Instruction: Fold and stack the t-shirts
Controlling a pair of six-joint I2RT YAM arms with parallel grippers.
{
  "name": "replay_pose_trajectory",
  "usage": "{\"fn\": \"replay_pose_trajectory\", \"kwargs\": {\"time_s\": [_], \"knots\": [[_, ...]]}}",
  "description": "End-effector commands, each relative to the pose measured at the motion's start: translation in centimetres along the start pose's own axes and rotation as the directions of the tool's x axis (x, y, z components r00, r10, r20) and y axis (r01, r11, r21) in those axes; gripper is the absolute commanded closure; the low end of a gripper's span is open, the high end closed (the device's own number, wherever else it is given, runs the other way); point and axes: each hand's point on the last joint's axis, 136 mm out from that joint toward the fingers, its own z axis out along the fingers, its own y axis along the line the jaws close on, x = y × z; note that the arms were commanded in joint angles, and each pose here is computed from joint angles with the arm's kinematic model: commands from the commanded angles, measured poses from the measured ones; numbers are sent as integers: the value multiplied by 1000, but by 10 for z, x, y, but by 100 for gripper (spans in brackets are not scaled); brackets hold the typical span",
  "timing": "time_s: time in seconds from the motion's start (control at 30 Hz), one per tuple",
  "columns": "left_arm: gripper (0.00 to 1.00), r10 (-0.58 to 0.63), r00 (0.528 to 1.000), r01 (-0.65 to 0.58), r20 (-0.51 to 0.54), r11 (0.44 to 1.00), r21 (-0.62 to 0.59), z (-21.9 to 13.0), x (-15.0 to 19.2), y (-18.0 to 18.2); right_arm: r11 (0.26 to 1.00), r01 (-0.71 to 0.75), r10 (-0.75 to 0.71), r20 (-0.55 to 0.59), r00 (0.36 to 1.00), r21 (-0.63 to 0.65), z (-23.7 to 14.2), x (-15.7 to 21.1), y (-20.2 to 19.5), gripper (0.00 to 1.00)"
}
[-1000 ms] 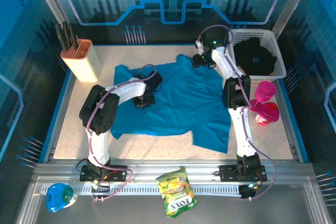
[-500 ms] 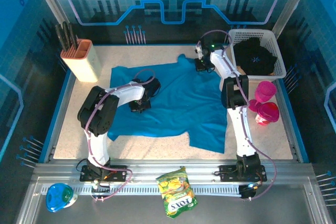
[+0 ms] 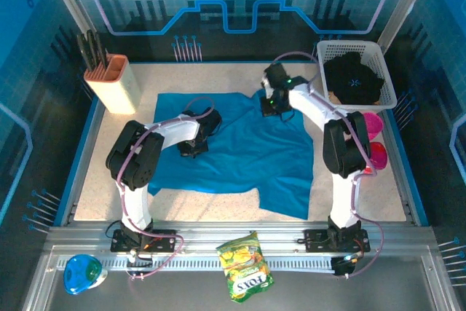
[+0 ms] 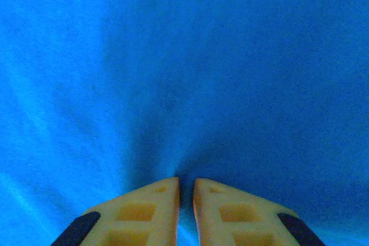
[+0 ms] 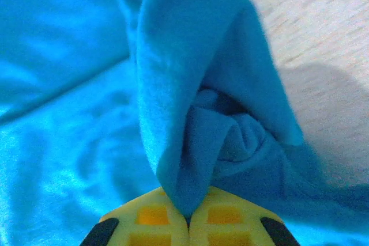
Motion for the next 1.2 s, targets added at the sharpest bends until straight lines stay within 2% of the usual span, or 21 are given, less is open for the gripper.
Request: {"fn": "replay_pose_trajectory", "kwargs": {"time_s": [0.0,0.07,0.13,0.27,0.4,0.53,0.67,0.77,0.93,1.17], "knots": [[82,13,996,-14,-91,1000,-12,17,25,2,994,-109,107,-64,992,-30,22,38,22,83],[80,15,996,-16,-89,1000,-10,16,24,1,990,-121,114,-91,989,-67,24,52,39,68],[79,16,996,-17,-86,1000,-10,16,24,1,991,-106,97,-105,990,-82,20,58,51,59],[78,14,997,-14,-81,1000,-1,14,23,0,997,-74,71,-67,995,-37,-11,46,45,52],[77,11,997,-11,-79,1000,2,13,24,1,996,-79,79,19,997,28,-47,22,19,48],[77,11,997,-11,-78,1000,6,12,23,1,985,-145,142,42,989,88,-46,2,-29,49],[77,10,997,-9,-76,1000,12,10,24,2,966,-220,224,-13,975,136,-17,-6,-78,58],[77,9,997,-9,-71,1000,10,10,24,3,958,-246,257,-65,964,147,6,2,-95,64],[76,17,997,-17,-71,1000,3,12,24,3,960,-264,273,-100,957,95,17,31,-87,71],[76,23,997,-22,-71,1000,7,12,21,0,972,-227,232,-104,967,55,-7,78,-60,75]]}}
